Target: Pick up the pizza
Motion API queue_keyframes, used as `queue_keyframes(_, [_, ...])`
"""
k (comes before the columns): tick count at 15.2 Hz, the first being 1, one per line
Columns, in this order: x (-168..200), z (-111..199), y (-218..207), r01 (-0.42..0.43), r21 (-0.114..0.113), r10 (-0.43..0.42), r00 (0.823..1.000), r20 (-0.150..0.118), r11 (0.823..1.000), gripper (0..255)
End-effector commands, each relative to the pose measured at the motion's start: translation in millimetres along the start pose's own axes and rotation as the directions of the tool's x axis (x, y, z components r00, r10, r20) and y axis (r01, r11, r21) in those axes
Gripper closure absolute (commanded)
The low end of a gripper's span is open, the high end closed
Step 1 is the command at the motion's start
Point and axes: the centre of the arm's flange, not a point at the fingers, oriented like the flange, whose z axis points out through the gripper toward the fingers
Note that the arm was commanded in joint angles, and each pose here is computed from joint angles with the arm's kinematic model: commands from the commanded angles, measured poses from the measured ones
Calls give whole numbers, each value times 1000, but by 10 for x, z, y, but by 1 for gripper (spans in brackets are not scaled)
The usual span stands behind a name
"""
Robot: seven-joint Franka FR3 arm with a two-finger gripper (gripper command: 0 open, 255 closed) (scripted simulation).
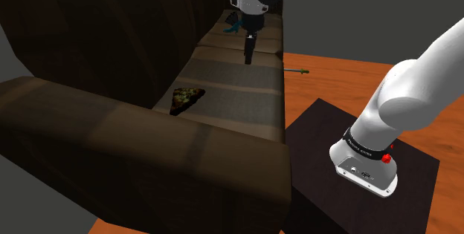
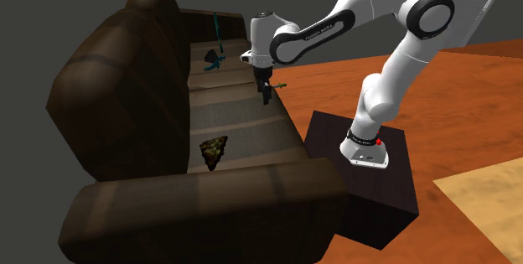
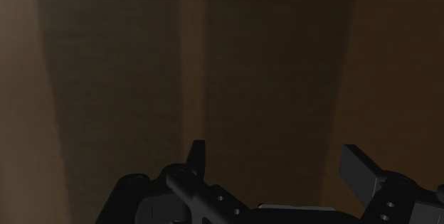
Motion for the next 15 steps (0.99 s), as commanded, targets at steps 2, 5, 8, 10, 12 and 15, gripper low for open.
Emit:
queue_keyframes(2, [302,234,-30,75,-8,-75,997,-17,997,0])
queue_keyframes(5, [600,462,-80,147,-17,-147,989,-31,989,0])
queue_keyframes(8, [896,686,-149,218,-28,-219,975,-44,975,0])
queue_keyframes(10, [1092,833,-207,265,-35,-267,962,-53,964,0])
queue_keyframes(12, [1287,978,-273,311,-43,-314,948,-61,949,0])
queue_keyframes(15, [1575,1194,-389,379,-55,-382,921,-72,924,0])
